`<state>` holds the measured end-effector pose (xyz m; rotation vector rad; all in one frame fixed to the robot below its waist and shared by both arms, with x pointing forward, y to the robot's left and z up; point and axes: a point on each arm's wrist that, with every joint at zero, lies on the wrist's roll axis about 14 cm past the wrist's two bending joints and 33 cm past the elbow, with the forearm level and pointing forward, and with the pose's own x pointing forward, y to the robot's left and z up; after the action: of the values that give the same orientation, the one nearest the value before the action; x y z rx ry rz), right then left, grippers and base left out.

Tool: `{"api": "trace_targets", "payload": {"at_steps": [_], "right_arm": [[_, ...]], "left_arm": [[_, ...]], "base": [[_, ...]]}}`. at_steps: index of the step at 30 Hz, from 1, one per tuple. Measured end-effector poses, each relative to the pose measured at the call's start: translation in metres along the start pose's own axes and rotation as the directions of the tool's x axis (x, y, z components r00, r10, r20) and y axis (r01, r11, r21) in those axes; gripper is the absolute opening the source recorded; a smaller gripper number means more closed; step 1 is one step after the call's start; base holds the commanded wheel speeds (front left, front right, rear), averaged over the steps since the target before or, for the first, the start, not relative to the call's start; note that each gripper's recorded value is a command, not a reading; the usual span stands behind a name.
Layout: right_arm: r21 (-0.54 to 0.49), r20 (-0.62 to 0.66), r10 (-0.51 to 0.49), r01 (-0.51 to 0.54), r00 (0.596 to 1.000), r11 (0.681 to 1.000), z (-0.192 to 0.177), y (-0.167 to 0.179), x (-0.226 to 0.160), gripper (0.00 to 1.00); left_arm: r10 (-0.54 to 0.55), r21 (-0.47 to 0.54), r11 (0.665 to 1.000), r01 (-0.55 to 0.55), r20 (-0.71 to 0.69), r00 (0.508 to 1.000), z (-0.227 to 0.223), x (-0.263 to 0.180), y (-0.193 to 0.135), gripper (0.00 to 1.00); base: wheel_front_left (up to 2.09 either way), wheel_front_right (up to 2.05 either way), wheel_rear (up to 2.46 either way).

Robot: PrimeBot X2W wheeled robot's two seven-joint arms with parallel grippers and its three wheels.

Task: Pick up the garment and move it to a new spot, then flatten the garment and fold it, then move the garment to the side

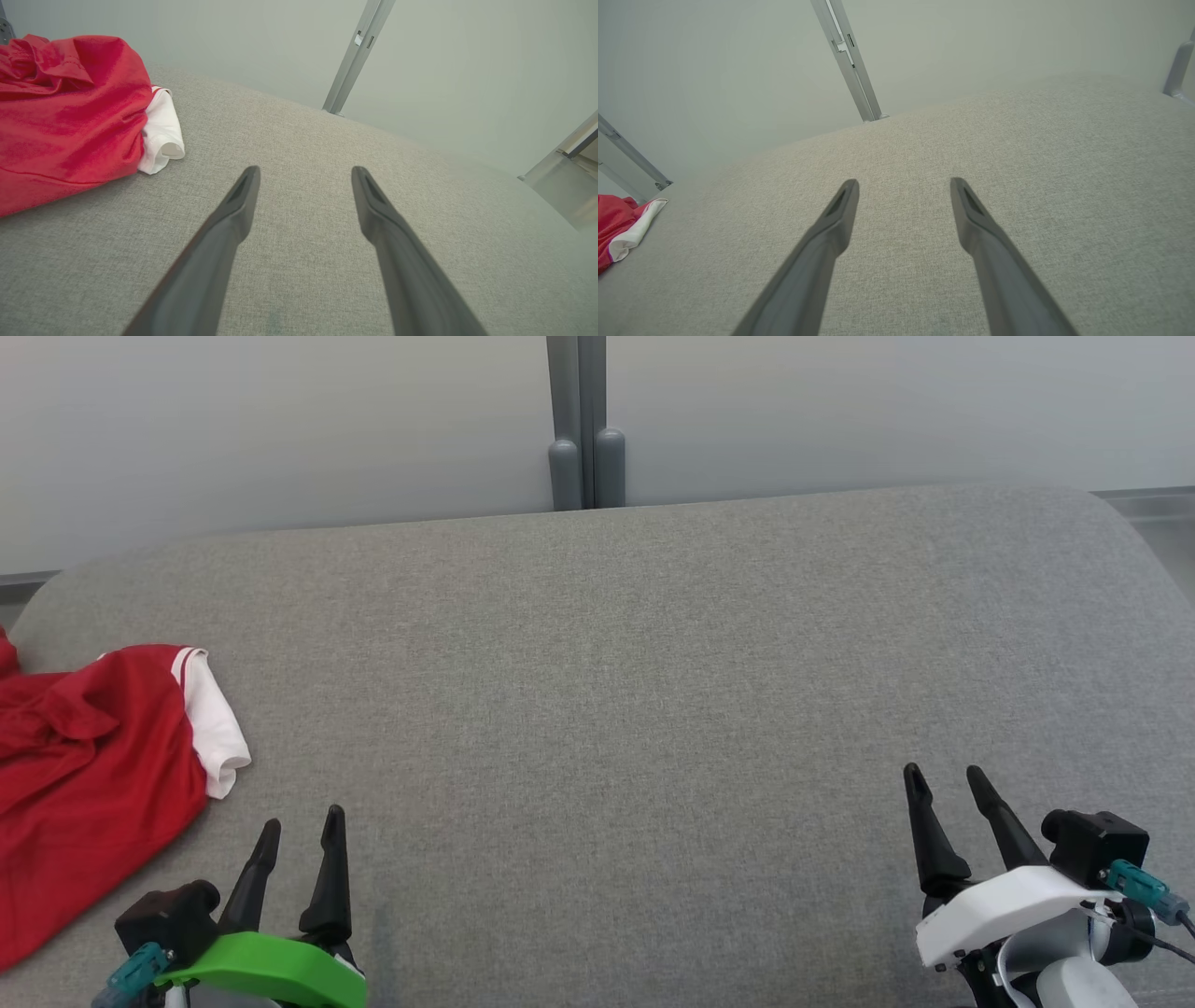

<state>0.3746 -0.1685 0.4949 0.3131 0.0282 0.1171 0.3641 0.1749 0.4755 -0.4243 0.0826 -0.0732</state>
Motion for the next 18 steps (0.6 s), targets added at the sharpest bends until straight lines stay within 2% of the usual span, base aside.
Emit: {"api": "trace_targets", "payload": {"at_steps": [18], "right_arm": [[-0.166, 0.017, 0.017, -0.014, 1.000, 0.986, 0.0019, -0.0010, -0.0041, 1.00]], "left_arm": [[-0.041, 0.168, 0.985, 0.042, -0.009, 0.999, -0.0054, -0.0009, -0.0063, 1.00]], "base": [[0.00, 0.00, 0.00]]}}
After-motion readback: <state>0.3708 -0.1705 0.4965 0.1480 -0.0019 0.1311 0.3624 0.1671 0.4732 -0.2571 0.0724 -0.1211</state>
